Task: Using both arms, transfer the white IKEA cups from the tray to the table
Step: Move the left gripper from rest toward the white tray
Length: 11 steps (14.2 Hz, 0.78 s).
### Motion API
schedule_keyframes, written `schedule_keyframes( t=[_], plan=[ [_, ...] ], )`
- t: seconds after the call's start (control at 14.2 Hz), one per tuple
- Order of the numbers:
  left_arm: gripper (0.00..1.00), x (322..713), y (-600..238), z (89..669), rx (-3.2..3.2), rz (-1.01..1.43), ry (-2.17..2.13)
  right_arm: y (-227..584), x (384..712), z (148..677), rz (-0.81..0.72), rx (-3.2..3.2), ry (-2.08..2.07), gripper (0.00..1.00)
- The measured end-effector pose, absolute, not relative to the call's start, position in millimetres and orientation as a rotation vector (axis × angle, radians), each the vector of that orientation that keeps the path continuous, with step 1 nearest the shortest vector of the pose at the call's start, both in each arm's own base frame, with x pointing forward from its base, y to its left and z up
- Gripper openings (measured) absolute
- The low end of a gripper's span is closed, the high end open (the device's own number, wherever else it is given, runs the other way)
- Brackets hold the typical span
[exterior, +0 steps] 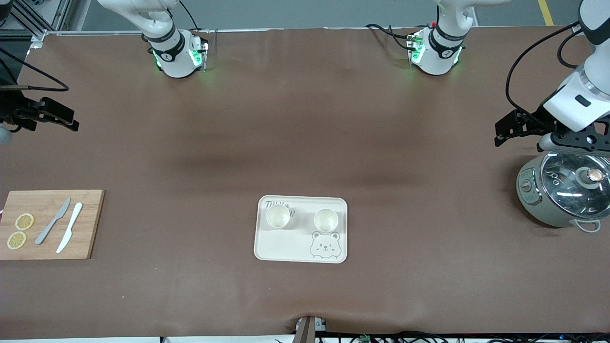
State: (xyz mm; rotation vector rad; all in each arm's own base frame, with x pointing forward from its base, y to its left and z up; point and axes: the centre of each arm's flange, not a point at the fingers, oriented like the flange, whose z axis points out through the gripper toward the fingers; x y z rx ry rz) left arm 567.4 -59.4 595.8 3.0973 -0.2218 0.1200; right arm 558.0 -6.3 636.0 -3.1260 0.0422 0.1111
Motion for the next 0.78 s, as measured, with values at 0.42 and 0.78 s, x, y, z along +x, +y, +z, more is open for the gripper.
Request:
schedule_keyframes(
  t=[0.42,0.78],
  plan=[
    [1.0,569,-66,597,3.094,0.129,-0.243,-8,558,635,0.113,-3.126,0.046,1.0],
    [1.0,571,-68,595,3.093,0.124,-0.257,-11,567,618,0.16,-3.124,0.054,1.0]
  ],
)
